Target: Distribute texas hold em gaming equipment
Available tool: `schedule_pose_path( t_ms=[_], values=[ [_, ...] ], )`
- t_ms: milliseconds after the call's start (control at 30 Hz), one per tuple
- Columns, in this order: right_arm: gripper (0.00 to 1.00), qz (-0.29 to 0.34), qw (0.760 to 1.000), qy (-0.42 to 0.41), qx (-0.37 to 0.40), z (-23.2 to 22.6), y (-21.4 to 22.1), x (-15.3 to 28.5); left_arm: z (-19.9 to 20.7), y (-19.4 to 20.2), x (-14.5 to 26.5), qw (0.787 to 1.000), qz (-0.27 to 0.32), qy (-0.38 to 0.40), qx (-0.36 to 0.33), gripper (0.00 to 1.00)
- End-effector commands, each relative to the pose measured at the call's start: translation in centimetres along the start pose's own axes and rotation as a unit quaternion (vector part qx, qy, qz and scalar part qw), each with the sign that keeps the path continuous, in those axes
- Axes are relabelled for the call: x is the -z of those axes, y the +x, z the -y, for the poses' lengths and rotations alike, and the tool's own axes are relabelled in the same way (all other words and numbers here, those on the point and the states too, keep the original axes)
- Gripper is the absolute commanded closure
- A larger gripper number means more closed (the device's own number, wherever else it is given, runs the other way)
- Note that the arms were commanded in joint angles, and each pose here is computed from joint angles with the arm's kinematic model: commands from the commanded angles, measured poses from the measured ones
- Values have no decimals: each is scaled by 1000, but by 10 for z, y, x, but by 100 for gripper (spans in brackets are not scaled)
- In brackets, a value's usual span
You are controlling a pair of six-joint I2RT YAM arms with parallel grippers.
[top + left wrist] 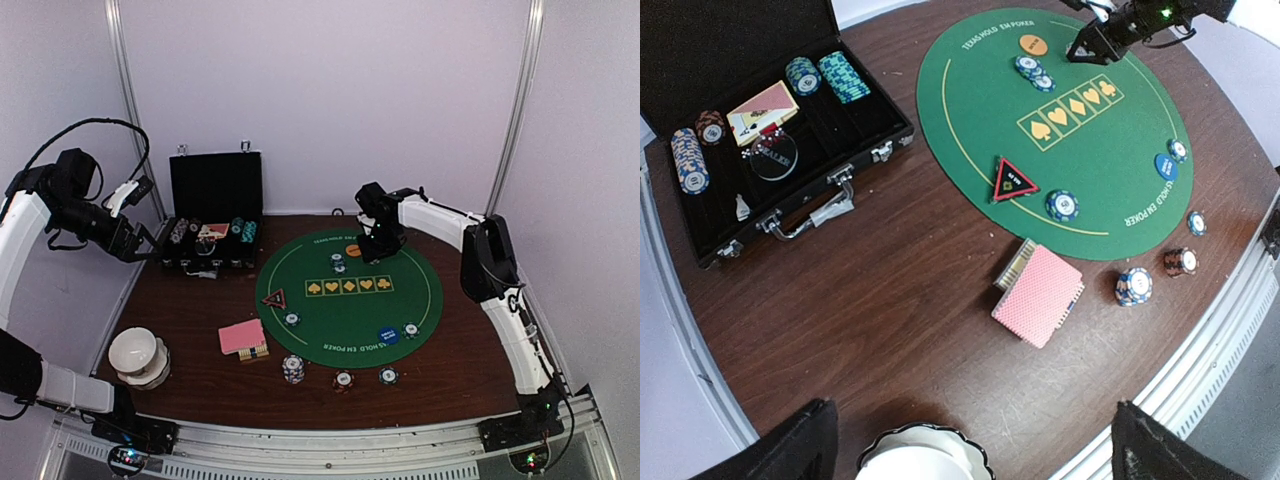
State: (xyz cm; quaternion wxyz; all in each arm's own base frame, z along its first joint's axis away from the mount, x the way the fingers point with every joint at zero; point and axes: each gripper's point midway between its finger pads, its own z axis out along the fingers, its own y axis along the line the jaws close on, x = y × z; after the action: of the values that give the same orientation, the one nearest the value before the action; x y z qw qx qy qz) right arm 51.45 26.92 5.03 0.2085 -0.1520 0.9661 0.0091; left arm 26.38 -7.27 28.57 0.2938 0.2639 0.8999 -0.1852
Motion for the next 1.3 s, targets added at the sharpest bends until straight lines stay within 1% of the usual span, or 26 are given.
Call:
schedule_pose_path(
  t_ms=[0, 67, 133, 200, 233, 267, 300, 367, 500, 667, 800, 867, 1000, 1133, 1267],
  values=[
    [96, 8, 1000, -7, -2, -5, -9, -6, 1, -5, 6, 1000, 12, -4, -13, 2],
    [94, 8, 1000, -6, -7, -4, -9, -14, 1, -5, 6, 1000, 10, -4, -12, 2],
    [88, 9, 1000, -6, -10, -3, -9, -21, 1, -5, 6, 1000, 10, -5, -14, 3],
    [78, 4, 1000, -5, -13, -1, -7, -27, 0, -5, 7, 1000, 10, -8, -14, 2],
    [70, 2, 1000, -4, -13, 0, -6, -29, 0, -4, 7, 1000, 9, -8, -14, 2],
    [57, 0, 1000, -4, -14, -1, -5, -31, 0, -4, 7, 1000, 9, -9, -14, 2],
    [50, -3, 1000, -3, -14, 0, -3, -32, 1, -4, 7, 1000, 9, -9, -14, 2],
    [41, -1, 1000, -3, -15, -1, -5, -27, 1, -3, 8, 1000, 8, -9, -14, 2],
    [33, 23, 999, -22, -3, -12, -18, 5, 1, -3, 8, 1000, 7, -10, -15, 2],
    [29, 71, 997, -28, 33, -36, -30, 66, 0, -1, 8, 1000, 3, -10, -13, 3],
    [25, 98, 991, -45, 78, -75, -17, 115, 1, -1, 9, 1000, 5, -12, -14, 2],
    [22, 103, 987, -63, 109, -104, 2, 134, 2, -3, 11, 1000, 8, -13, -17, 2],
    [17, 96, 973, -111, 176, -173, 60, 158, 2, -2, 10, 1000, 7, -10, -17, 3],
    [15, 61, 953, -192, 225, -245, 131, 167, 3, -1, 8, 1000, 5, -7, -17, 2],
    [10, 32, 937, -196, 286, -285, 183, 163, 4, -1, 9, 1000, 8, -5, -18, 2]
  ],
)
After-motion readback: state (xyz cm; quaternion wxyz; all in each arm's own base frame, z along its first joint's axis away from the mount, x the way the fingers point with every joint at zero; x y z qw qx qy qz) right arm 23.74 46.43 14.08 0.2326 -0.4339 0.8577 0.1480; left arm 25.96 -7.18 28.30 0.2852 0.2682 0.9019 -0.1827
